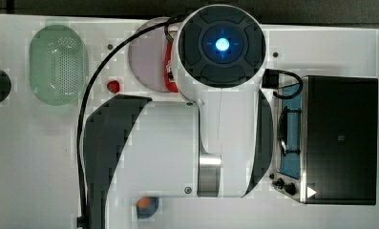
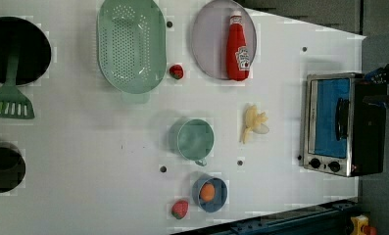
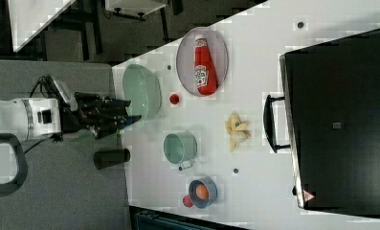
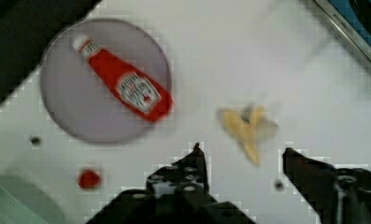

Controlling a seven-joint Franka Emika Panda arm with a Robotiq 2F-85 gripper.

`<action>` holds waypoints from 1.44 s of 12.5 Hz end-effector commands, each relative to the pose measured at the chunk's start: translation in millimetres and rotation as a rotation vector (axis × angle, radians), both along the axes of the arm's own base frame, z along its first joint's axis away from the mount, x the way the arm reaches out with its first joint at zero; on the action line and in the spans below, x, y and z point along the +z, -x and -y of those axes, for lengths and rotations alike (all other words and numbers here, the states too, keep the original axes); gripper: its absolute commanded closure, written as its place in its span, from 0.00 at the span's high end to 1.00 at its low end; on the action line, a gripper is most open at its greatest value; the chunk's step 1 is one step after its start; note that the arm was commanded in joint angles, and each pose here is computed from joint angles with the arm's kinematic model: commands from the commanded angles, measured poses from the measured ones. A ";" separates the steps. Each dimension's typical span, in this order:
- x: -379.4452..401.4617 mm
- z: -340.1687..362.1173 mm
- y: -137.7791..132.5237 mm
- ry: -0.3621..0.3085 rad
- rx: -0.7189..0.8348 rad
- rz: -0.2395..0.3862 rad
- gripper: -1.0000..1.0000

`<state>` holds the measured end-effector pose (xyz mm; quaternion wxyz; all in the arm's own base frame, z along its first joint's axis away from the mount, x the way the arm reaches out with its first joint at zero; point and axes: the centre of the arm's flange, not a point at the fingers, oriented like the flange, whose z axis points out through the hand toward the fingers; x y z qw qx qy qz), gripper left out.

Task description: Pick Banana and place it in mug.

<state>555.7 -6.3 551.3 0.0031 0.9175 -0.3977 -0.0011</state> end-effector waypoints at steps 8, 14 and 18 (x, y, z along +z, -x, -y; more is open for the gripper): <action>-79.9 26.8 72.1 -0.028 0.025 -0.165 1.00; -242.9 19.9 65.4 -0.031 0.348 -0.113 1.00; -321.1 19.7 61.7 -0.038 0.686 -0.105 1.00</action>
